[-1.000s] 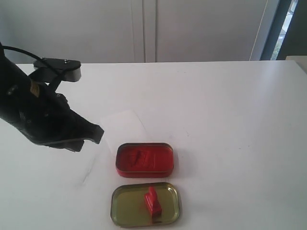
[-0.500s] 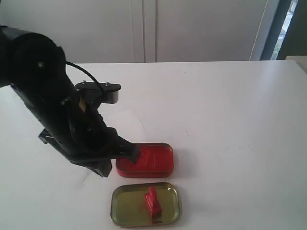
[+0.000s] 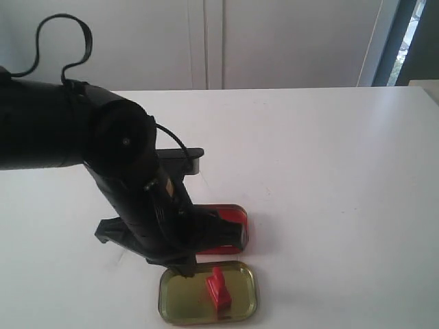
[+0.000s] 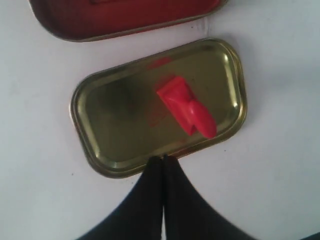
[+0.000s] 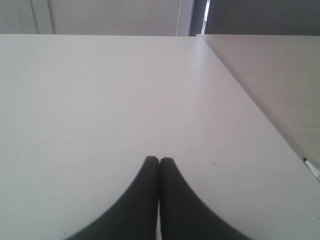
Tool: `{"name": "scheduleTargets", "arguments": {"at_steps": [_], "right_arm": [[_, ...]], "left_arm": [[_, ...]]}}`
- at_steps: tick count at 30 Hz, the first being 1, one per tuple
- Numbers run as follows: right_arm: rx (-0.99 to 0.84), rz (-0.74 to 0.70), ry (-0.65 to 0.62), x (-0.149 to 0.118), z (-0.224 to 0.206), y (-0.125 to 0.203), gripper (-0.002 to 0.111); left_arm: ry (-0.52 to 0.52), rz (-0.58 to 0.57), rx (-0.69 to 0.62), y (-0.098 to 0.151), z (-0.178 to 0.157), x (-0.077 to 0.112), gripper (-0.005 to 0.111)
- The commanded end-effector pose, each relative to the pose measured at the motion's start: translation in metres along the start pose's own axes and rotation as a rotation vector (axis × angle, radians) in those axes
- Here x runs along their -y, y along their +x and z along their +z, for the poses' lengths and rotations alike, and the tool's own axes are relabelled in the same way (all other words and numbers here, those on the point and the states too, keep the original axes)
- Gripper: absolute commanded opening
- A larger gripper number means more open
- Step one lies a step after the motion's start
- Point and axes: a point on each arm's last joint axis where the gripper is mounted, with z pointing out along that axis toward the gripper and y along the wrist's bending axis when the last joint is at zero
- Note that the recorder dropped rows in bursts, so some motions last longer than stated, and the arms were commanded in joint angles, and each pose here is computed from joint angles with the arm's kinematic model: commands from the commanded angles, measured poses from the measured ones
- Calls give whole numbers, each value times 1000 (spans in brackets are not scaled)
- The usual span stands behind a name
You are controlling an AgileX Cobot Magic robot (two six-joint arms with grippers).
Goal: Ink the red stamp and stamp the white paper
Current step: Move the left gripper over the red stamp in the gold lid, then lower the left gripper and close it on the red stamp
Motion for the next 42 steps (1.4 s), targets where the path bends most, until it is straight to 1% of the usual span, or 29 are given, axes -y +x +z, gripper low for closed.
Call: {"name": "scheduleTargets", "arguments": {"at_steps": [1,2,3,4,5,7,8,15,20,24,34,39,42], "right_arm": [[14,-3,-3,0,0,0,0],[14,-3,-3,0,0,0,0],[14,-3,-3,0,0,0,0],[14,-3,-3,0,0,0,0],[14,-3,-3,0,0,0,0],[14,-3,-3,0,0,0,0],[14,-3,-3,0,0,0,0],[14,-3,-3,0,0,0,0],[14,-3,-3,0,0,0,0],[14,-3,-3,0,0,0,0],[14,-3,-3,0,0,0,0],[14,17,-4,0,0,0,0],[14,19,-4,0,0,0,0]], "left_arm": [[73,-91,17,-1,1,10,7],[90,-107,14,-1,1,11,13],[106,-124,7,0,1,13,22],[114,-130,9,-1,1,13,28],[119,-135,10,-1,1,14,41],[128,-147,4,-1,3,15,61],[126,-148,0,-1,5,15,64],[113,-201,-58,-3,32,15,65],[105,-208,-66,-4,40,15,65],[120,-242,-71,-5,49,16,64],[114,-240,-66,-6,53,16,64],[98,-218,-58,-7,53,14,64],[68,-190,-54,-7,53,11,64]]}}
